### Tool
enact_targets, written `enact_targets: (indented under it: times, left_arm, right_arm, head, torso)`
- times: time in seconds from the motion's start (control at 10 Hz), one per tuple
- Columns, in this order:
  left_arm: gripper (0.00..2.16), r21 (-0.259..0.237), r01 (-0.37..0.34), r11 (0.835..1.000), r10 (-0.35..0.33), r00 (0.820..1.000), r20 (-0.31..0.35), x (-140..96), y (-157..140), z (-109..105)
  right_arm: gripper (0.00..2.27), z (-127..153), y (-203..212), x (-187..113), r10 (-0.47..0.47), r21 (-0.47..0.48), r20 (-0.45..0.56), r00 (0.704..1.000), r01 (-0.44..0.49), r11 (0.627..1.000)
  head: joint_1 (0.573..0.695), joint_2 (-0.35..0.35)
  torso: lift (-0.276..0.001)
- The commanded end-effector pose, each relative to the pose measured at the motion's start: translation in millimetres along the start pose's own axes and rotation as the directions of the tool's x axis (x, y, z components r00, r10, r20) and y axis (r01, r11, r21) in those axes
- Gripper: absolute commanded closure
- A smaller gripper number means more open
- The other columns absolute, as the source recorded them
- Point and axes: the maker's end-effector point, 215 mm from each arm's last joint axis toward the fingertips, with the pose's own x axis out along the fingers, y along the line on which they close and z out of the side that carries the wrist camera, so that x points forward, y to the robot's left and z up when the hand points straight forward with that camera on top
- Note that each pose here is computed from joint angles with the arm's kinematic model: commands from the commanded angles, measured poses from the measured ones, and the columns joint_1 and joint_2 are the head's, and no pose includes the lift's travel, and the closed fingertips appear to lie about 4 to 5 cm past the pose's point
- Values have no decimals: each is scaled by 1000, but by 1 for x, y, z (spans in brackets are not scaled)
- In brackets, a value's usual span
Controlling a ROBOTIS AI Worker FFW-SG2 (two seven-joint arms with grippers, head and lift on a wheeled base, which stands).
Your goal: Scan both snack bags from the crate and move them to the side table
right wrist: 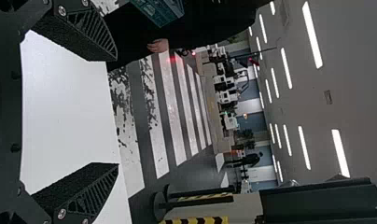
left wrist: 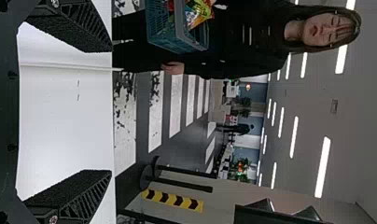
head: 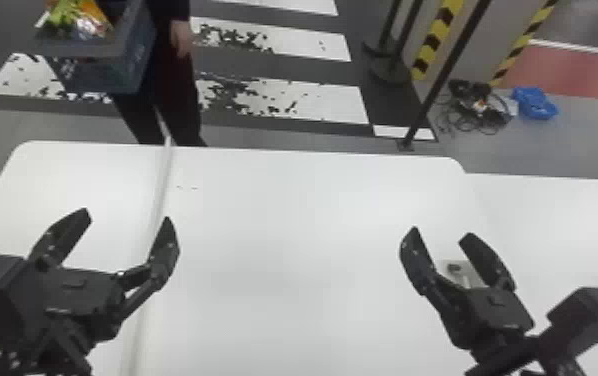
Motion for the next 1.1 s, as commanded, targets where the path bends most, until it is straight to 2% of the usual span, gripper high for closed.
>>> enact_targets:
  times: [0.0, 1.0]
  left_arm:
    - [60, 1, 2, 1000, -2, 1000, 6, 0, -1, 1]
    - [87, 8, 11, 1000, -11, 1000, 10, 0, -3, 1]
  right_arm:
    - [124, 0, 0, 0, 0, 0, 0, 1000, 0, 1000]
    - [124, 1, -1, 1, 3, -2, 1, 1000, -3, 1000]
  head:
    - [695, -180]
    - [695, -185]
  torso:
    - [-29]
    - [-29]
